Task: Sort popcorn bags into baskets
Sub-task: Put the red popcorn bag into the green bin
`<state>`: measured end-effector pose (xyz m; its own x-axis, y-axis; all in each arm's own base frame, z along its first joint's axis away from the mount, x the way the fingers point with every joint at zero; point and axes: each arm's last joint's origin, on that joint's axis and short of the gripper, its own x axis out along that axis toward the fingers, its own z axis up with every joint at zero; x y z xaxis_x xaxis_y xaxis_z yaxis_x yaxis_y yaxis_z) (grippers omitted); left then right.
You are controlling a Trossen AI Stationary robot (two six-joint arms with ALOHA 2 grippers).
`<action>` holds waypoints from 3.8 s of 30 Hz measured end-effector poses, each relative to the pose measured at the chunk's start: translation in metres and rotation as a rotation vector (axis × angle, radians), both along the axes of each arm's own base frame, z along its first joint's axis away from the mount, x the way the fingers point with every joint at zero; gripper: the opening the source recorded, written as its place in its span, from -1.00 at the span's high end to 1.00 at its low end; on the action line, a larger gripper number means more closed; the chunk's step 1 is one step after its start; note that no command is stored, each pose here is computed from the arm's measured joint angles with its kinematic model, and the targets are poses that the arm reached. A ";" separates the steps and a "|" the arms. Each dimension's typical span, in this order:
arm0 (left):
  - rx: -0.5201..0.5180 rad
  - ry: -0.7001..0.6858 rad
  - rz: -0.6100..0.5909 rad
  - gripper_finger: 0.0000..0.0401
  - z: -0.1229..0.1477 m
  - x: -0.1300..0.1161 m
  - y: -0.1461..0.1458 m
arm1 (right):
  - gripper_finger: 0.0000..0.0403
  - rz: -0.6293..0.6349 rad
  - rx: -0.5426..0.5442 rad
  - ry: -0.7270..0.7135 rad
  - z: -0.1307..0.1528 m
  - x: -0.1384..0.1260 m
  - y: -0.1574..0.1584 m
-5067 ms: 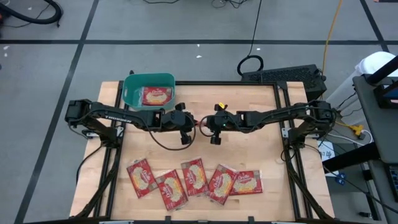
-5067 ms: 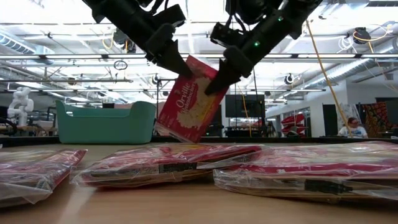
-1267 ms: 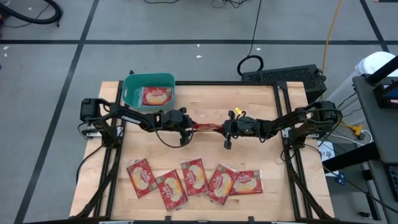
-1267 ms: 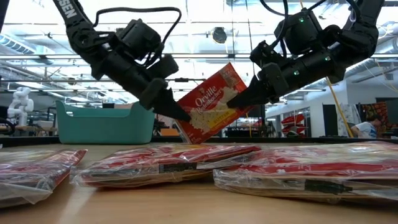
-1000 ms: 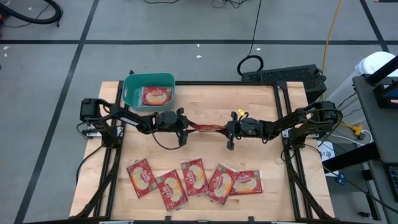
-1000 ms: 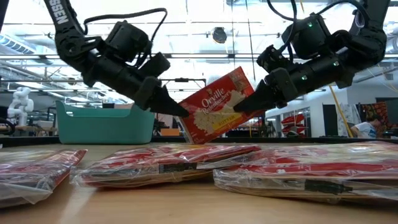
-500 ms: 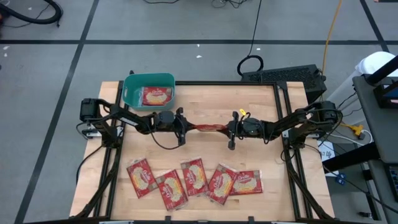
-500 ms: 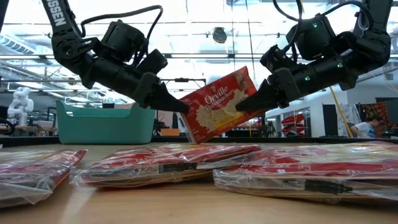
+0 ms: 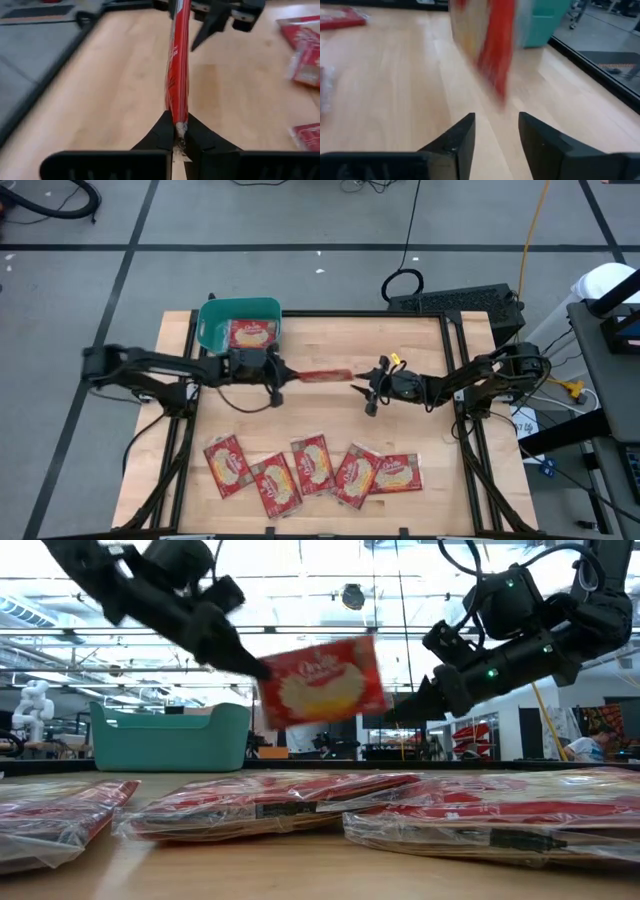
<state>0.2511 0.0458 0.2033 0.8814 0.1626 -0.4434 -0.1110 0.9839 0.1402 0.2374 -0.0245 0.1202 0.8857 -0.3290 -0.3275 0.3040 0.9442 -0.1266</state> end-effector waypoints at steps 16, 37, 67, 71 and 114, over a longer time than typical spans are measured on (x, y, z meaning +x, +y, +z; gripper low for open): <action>0.316 0.285 0.369 0.92 0.104 -0.112 0.016 | 0.23 0.103 0.027 -0.013 -0.002 -0.004 0.005; 0.052 0.526 0.379 0.88 0.078 -0.144 0.060 | 0.23 0.156 0.087 -0.022 -0.003 -0.004 0.007; 0.002 0.691 0.649 0.34 0.046 -0.129 0.117 | 0.23 0.164 0.100 -0.024 -0.003 -0.004 0.010; -0.009 0.681 0.651 0.56 0.046 -0.129 0.116 | 0.23 0.165 0.098 -0.024 -0.003 -0.004 0.010; 0.308 0.796 0.625 0.32 -0.037 -0.076 0.119 | 0.23 0.180 0.056 -0.013 -0.003 -0.004 0.010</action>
